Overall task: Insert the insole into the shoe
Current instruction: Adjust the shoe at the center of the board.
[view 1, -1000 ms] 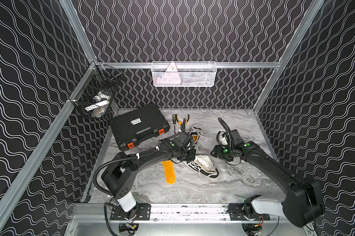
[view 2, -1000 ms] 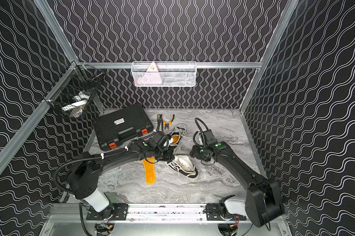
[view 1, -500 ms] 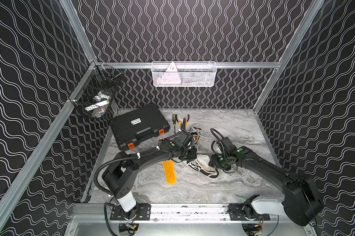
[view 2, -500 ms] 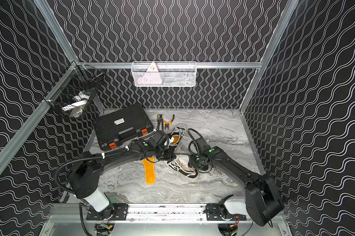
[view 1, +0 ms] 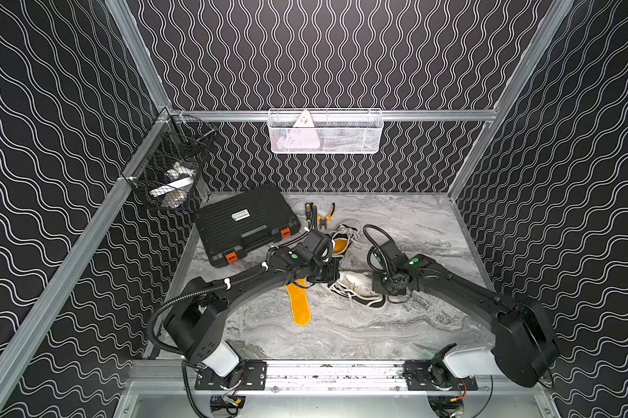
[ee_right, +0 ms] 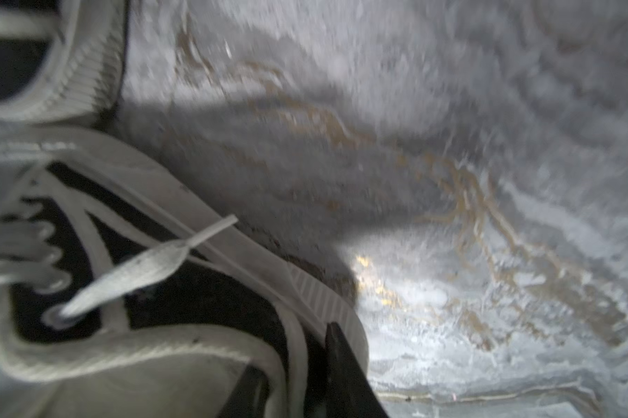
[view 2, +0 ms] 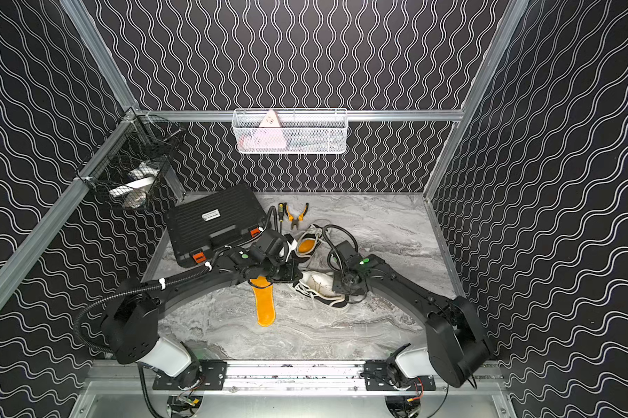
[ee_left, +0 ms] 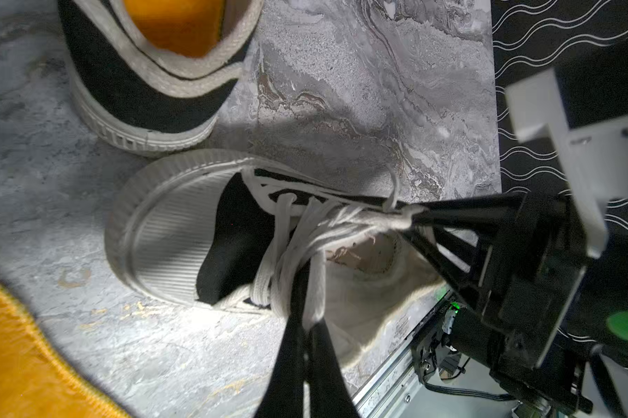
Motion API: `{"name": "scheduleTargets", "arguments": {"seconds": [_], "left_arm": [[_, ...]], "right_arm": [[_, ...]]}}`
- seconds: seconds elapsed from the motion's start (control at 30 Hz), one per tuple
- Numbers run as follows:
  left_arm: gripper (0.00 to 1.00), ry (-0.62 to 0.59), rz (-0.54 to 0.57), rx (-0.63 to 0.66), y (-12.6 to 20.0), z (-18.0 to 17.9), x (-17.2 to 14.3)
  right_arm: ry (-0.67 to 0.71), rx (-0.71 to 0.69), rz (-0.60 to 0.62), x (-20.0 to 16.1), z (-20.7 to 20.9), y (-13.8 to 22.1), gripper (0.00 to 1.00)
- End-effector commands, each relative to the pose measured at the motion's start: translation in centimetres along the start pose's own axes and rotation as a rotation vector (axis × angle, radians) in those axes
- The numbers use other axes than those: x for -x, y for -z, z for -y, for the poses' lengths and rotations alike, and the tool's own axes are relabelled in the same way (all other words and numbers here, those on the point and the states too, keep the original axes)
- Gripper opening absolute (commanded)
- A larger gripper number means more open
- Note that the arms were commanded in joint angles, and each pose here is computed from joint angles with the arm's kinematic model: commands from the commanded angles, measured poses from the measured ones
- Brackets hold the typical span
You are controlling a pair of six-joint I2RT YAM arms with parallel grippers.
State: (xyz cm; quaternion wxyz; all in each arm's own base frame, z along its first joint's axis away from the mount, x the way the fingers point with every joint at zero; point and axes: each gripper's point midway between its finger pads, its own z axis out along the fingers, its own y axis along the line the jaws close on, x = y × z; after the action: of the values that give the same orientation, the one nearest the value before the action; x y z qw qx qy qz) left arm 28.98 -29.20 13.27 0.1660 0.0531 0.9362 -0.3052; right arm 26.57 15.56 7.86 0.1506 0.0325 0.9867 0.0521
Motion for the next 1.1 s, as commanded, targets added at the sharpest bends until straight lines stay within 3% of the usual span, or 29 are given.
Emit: {"name": "scheduleTargets", "arguments": {"seconds": [0.0,0.2,0.5,0.53,0.73,0.83,1.0,1.07], "left_arm": [[0.0,0.005,-0.017,-0.021,0.5,0.2,-0.6],[0.0,0.019,-0.054,-0.068,-0.2,1.2,-2.1],[0.0,-0.01,-0.059,0.061,-2.0,-2.4,-1.4],[0.0,-0.017,-0.059,0.07,-2.0,-2.7,-1.4],[0.0,-0.053,-0.062,0.153,-2.1,-4.5,-1.4],[0.0,-0.076,-0.06,0.197,-2.4,-5.5,-1.3],[0.0,-0.124,-0.057,0.214,-2.6,-4.8,-1.0],[0.08,-0.151,-0.059,0.232,-2.5,-4.3,-1.0]], "right_arm": [[0.1,-0.085,-0.021,1.2,0.7,-0.9,0.28],[0.161,-0.087,-0.014,2.8,0.2,-2.3,0.36],[0.135,-0.098,-0.028,1.6,1.1,-1.2,0.48],[0.134,-0.104,-0.027,1.5,1.4,-1.0,0.47],[0.121,-0.106,-0.025,1.5,2.3,-1.1,0.24],[0.119,-0.091,-0.016,1.8,2.1,-1.3,0.18],[0.126,0.016,-0.018,2.3,-0.3,-0.6,0.22],[0.134,0.054,-0.022,2.4,-1.1,-0.3,0.27]]}}
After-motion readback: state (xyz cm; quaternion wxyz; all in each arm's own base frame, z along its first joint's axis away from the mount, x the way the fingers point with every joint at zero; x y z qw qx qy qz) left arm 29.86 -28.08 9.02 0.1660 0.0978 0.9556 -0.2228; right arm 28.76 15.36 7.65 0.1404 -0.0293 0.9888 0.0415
